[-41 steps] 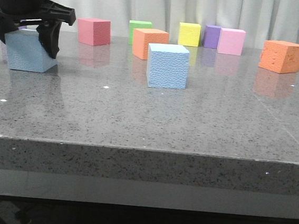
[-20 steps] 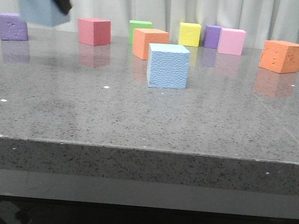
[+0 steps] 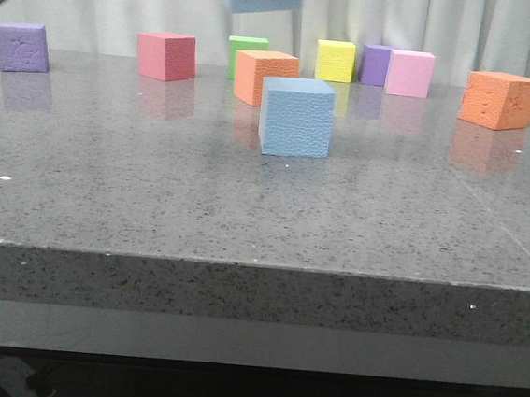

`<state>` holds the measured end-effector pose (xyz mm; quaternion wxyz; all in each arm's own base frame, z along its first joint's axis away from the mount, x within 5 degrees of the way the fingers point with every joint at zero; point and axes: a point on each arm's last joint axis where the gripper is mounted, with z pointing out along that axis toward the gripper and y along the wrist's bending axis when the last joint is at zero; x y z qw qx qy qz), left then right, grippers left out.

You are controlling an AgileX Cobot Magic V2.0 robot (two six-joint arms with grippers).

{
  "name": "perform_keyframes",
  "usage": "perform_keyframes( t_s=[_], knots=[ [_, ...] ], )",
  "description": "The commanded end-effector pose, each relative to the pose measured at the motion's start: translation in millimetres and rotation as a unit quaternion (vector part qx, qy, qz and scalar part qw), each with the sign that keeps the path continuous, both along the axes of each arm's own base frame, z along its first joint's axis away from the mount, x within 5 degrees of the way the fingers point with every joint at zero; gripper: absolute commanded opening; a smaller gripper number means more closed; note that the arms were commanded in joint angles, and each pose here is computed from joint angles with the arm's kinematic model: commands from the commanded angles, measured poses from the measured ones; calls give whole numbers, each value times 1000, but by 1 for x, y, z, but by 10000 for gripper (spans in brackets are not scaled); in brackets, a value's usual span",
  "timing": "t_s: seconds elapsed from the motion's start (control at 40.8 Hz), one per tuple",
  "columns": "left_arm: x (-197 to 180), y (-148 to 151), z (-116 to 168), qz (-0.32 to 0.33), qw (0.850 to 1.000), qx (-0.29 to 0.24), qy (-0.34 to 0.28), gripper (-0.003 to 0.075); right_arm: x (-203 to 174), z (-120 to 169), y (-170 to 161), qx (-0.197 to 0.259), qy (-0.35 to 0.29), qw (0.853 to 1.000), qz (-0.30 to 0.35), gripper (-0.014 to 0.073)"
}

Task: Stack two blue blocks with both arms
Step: 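Carry the light-blue cube with the left gripper onto the placed cube, then open the left gripper and lift it away from the stack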

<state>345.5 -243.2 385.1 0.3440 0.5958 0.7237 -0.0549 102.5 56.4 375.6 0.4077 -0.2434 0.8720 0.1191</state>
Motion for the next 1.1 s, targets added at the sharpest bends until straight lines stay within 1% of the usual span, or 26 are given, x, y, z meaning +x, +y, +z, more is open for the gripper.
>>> perform_keyframes(
  t_s=[0.0,0.098,0.196,0.466,0.687,0.809,1.079],
  knots=[
    [-16,-7,38,-35,995,-48,-82,345,1,11,0,18,-37,999,-2,517],
    [-15,-12,39,-34,993,-60,-98,345,1,11,0,18,-37,999,-2,517],
    [-11,-15,34,-35,993,-60,-98,345,1,11,0,18,-37,999,-2,517],
    [4,-26,4,-36,996,-38,-67,345,1,11,0,18,-37,999,-2,517],
    [11,-31,-11,-37,998,-28,-52,345,1,11,0,18,-37,999,-2,517],
    [13,-33,-16,-37,998,-26,-48,345,1,11,0,18,-37,999,-2,517],
    [13,-32,-16,-44,998,-20,-50,346,1,11,0,18,-37,999,-2,517]
  ],
)
